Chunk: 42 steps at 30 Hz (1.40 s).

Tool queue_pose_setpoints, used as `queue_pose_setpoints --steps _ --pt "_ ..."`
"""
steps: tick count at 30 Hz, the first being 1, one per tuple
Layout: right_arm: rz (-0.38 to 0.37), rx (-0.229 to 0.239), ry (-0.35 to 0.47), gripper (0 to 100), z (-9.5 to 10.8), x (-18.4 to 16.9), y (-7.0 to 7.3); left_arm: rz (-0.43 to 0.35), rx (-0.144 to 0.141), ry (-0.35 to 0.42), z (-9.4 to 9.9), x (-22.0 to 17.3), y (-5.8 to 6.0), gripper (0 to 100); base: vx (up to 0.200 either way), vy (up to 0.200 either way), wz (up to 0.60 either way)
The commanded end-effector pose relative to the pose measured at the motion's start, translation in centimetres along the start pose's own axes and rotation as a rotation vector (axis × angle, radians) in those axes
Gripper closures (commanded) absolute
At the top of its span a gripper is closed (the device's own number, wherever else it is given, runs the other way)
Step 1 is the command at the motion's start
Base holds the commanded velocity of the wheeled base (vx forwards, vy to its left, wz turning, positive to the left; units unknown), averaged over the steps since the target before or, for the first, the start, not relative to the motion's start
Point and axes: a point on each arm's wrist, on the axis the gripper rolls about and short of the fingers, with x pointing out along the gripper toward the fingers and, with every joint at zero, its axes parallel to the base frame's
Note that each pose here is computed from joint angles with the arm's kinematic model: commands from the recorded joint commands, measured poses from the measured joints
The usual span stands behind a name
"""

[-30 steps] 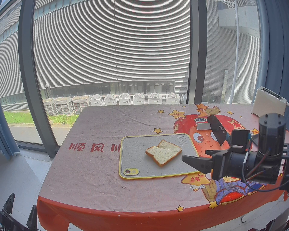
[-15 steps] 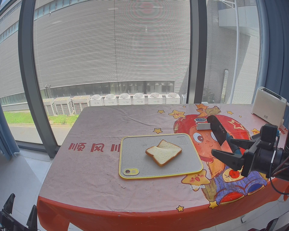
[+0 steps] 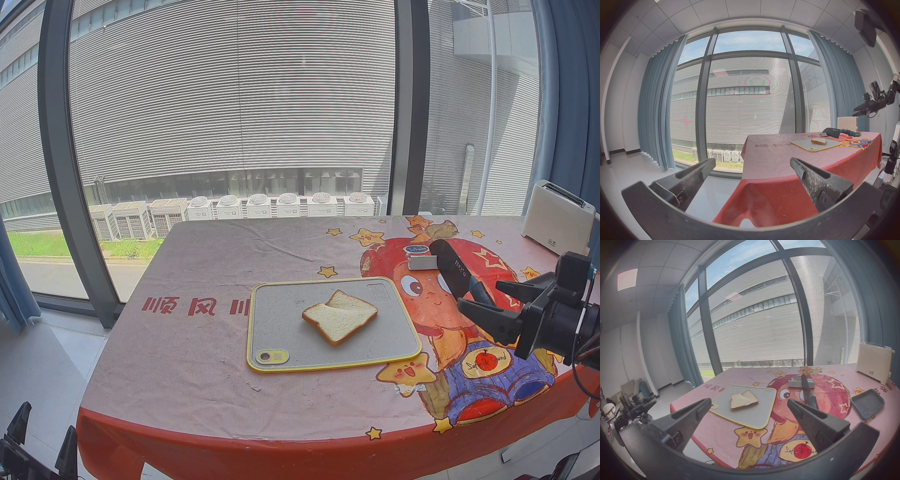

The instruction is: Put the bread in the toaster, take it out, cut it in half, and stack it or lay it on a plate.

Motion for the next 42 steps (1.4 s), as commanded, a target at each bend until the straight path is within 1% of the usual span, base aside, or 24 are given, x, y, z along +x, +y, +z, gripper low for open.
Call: queue_pose_setpoints --steps 1,4,11,14,19,23,26,28,32,35,40,42 --pt "-0.068 0.015 -0.002 0 0.2 0.8 -1.0 0.0 0.0 0.017 -0.4 0.1 0.0 0 0.0 0.0 0.0" --pt "-0.116 0.026 0.006 0 0.3 1.3 -1.8 0.0 0.0 0.015 -0.4 0.1 0.0 0 0.0 0.0 0.0" --pt "-0.15 0.036 0.009 0 0.3 1.4 -2.5 0.0 0.0 0.017 -0.4 0.1 0.0 0 0.0 0.0 0.0" --pt "-0.157 0.043 0.0 0 0.5 1.6 -2.6 0.0 0.0 0.015 -0.4 0.1 0.0 0 0.0 0.0 0.0" --pt "-0.163 0.04 -0.01 0 0.7 1.8 -2.7 0.0 0.0 0.018 -0.5 0.1 0.0 0 0.0 0.0 0.0" --pt "-0.154 0.042 -0.073 0 2.1 1.8 -2.5 0.0 0.0 0.017 -0.4 0.1 0.0 0 0.0 0.0 0.0" --pt "-0.166 0.047 -0.096 0 2.3 1.8 -2.8 0.0 0.0 0.017 -0.4 0.1 0.0 0 0.0 0.0 0.0" --pt "-0.172 0.052 -0.096 0 2.2 1.8 -2.9 0.0 0.0 0.015 -0.4 0.1 0.0 0 0.0 0.0 0.0" --pt "-0.198 0.047 -0.062 0 1.4 2.2 -3.4 0.0 0.0 0.017 -0.4 0.1 0.0 0 0.0 0.0 0.0" --pt "-0.207 0.041 -0.063 0 1.5 2.2 -3.6 0.0 0.0 0.015 -0.4 0.1 0.0 0 0.0 0.0 0.0" --pt "-0.224 0.05 -0.076 0 1.8 2.2 -4.0 0.0 0.0 0.017 -0.4 0.1 0.0 0 0.0 0.0 0.0" --pt "-0.218 0.047 -0.083 0 1.8 2.2 -4.0 0.0 0.0 0.017 -0.4 0.1 0.0 0 0.0 0.0 0.0"
